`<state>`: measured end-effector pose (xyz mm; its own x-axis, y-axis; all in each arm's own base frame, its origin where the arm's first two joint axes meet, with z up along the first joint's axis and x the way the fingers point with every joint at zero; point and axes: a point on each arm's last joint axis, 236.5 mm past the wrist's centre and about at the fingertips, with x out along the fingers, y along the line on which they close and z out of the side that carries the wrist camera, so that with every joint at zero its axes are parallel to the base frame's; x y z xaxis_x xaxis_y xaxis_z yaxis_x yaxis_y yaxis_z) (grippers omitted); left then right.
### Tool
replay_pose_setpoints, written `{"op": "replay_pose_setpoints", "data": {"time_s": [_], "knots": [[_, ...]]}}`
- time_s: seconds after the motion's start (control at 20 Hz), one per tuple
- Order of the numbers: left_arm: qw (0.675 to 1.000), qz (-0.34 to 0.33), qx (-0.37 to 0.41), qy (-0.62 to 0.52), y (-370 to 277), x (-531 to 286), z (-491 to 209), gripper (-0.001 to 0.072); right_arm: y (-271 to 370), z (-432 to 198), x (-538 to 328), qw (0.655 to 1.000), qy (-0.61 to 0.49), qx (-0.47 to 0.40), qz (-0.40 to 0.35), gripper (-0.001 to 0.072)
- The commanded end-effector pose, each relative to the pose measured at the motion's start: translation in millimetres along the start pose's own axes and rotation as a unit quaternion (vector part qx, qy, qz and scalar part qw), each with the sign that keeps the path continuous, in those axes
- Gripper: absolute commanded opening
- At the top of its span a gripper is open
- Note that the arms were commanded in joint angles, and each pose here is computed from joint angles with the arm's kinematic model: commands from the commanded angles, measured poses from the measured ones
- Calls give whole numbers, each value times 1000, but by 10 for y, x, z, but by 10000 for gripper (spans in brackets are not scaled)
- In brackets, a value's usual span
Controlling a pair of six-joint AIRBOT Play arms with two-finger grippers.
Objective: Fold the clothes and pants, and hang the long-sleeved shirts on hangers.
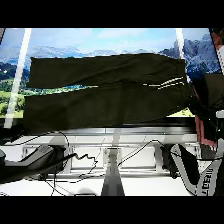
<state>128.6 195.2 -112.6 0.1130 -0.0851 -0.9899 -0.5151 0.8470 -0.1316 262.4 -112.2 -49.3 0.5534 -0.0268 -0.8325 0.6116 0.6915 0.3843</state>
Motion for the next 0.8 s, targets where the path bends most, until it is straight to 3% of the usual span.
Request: {"op": "replay_pose_setpoints", "data": {"time_s": [0.0, 0.15, 0.3, 0.5, 0.6, 0.75], "knots": [[996, -55, -39, -54, -257, -50, 259, 18, -12, -2, -1, 1000, 1, -12, -3, 31], [989, -97, -40, -100, -454, -222, 488, 18, -6, -2, -20, 1000, 1, -25, -3, 31], [965, -189, -30, -180, -841, -613, 914, 18, 114, 182, -198, 999, -29, -41, 6, 31], [868, -340, -73, -354, -1282, -1529, 1657, 18, 412, 531, -701, 991, -103, -75, 28, 31], [827, -382, -89, -403, -1348, -1861, 1833, 16, 578, 664, -971, 985, -142, -84, 45, 30], [840, -360, -51, -402, -1492, -1908, 1918, 15, 876, 833, -1275, 977, -183, -59, 96, 30]]}}
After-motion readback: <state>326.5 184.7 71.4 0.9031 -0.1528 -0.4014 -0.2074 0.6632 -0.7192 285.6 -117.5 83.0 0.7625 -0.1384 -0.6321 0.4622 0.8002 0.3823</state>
